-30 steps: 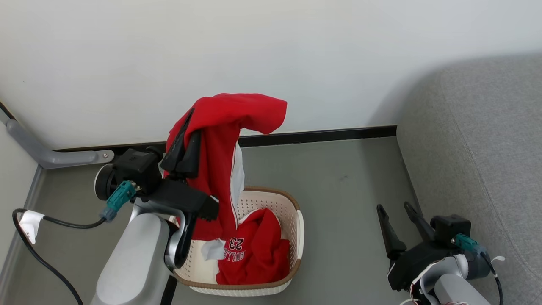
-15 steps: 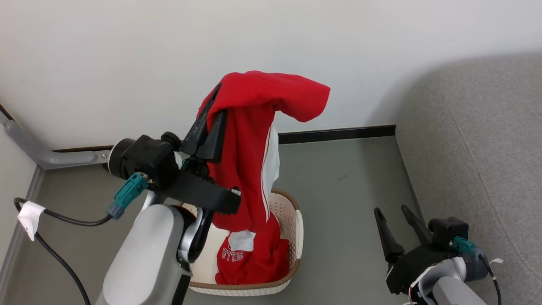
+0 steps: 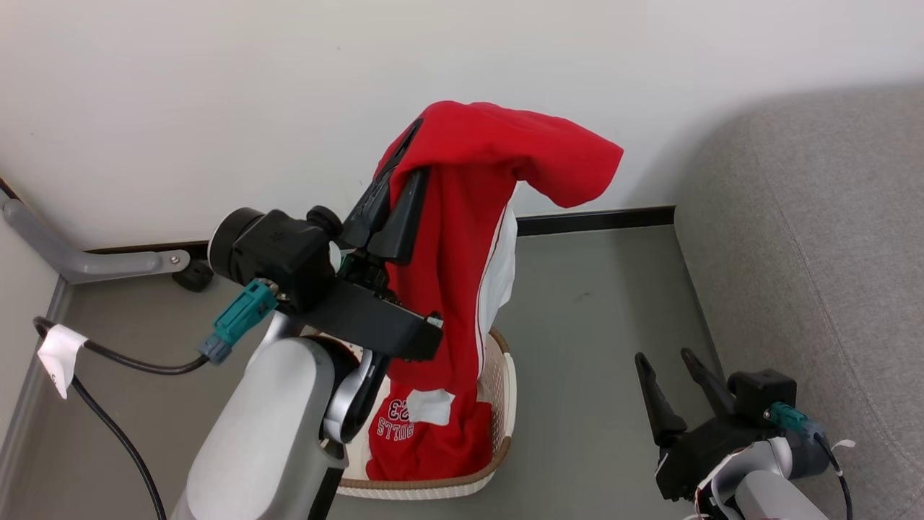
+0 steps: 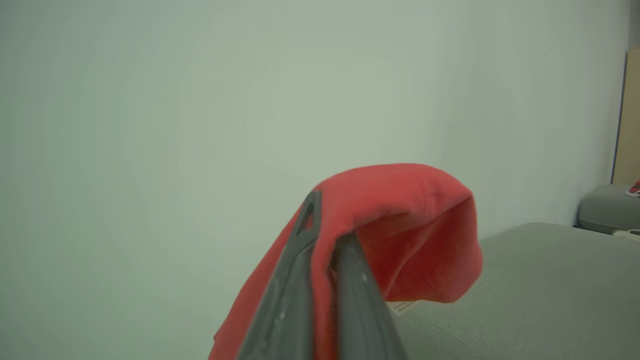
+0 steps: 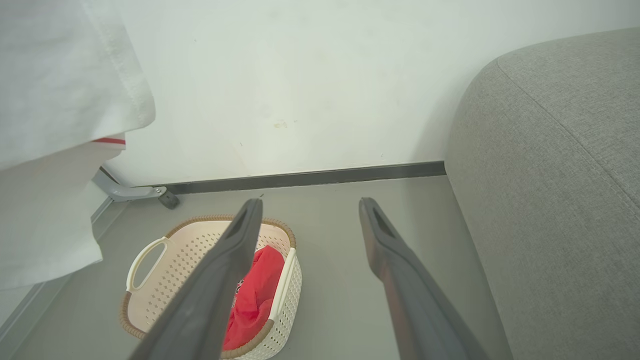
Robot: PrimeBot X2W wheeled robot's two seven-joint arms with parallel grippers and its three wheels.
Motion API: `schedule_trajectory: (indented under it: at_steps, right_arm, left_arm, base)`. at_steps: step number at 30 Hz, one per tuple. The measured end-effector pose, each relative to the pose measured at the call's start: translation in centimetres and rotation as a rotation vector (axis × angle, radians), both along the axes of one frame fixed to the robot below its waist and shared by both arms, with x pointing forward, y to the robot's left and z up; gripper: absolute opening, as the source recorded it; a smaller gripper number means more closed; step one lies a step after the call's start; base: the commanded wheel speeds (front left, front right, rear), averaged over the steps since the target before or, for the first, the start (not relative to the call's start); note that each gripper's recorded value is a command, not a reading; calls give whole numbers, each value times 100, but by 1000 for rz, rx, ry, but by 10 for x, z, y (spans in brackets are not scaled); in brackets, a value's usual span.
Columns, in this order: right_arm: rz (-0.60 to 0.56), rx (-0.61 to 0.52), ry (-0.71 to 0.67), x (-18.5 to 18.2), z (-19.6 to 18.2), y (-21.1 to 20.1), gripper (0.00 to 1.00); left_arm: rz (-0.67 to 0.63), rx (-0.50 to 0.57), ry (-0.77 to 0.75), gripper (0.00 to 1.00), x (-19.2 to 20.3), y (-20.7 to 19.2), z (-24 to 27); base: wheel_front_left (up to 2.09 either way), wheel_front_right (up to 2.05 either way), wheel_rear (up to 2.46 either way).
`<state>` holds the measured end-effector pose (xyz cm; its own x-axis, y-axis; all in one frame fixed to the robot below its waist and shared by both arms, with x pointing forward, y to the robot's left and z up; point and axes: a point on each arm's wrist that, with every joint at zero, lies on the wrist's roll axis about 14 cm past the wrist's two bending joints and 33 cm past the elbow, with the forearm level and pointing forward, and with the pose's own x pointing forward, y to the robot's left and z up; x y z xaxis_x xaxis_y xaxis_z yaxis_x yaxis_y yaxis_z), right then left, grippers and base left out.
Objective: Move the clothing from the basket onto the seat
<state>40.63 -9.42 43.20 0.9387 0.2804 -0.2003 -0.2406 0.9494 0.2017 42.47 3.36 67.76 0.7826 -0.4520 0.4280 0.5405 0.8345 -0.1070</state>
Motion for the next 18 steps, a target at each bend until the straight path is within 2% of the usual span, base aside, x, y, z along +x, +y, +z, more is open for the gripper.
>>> schedule_trajectory:
  at_steps: [8,18]
  right_arm:
    - [19,6,-30,5,9,7,100]
    - [114,23,-189,23,61,35,100]
  left_arm:
    - [-4,7,18,0,1,-2,-1]
    - [-12,9,47,0,4,-4,-5]
  base:
    - [0,0,0]
    - [0,0,0]
